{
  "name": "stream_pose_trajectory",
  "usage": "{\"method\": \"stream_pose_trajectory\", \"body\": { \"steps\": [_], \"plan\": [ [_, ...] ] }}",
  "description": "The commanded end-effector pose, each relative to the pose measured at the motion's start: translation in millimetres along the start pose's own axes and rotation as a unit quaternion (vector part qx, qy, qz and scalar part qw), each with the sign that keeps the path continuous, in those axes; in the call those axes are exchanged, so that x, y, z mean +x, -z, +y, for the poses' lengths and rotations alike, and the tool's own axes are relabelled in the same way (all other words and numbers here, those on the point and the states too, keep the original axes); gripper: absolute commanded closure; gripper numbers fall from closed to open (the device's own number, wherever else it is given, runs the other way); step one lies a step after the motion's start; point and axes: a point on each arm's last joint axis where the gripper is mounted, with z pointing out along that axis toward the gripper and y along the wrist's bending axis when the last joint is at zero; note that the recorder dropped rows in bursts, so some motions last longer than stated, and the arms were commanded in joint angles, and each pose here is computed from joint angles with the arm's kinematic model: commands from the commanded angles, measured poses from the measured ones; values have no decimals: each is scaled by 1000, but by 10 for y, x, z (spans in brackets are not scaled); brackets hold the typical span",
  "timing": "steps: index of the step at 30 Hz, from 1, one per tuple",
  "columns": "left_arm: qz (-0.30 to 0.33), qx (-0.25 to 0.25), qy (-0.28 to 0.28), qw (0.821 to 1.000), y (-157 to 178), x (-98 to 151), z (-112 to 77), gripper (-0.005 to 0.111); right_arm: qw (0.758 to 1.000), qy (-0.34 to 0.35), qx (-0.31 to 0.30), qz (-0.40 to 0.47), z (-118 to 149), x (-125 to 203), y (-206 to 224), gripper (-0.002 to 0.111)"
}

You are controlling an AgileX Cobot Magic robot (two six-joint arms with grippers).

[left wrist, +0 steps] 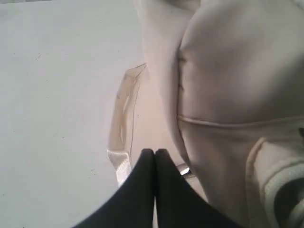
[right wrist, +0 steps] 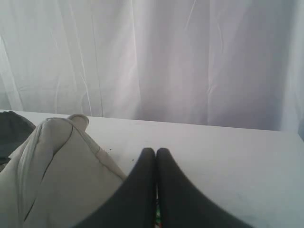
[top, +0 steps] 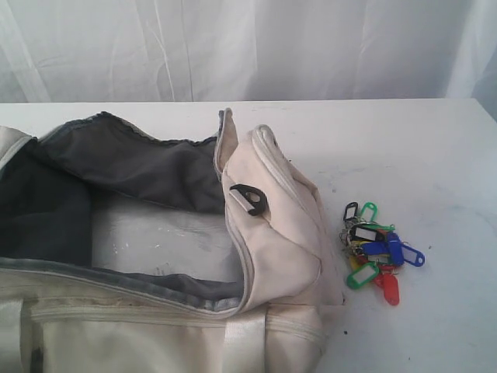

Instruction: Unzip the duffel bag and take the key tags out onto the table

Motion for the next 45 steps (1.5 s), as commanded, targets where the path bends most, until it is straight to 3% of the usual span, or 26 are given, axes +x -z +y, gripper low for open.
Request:
{"method": "stream_pose_trajectory", "body": {
  "steps": [1, 11, 18, 22, 45],
  "plan": [
    [3, -3, 14, 1000, -5, 22, 1, 107, 1000, 3, 5, -1, -6, 10, -6, 108],
    [5, -9, -4, 1000, -5, 24, 12, 107, 1000, 3, 5, -1, -6, 10, -6, 108],
    [6, -11, -72, 997, -5, 26, 16, 107, 1000, 3, 5, -1, -6, 10, -6, 108],
    [3, 4, -26, 1000, -5, 21, -12, 107, 1000, 3, 5, -1, -6, 10, -6, 108],
    [3, 4, -26, 1000, -5, 21, -12, 107, 1000, 6, 7, -2, -8, 10, 1, 108]
  ]
}}
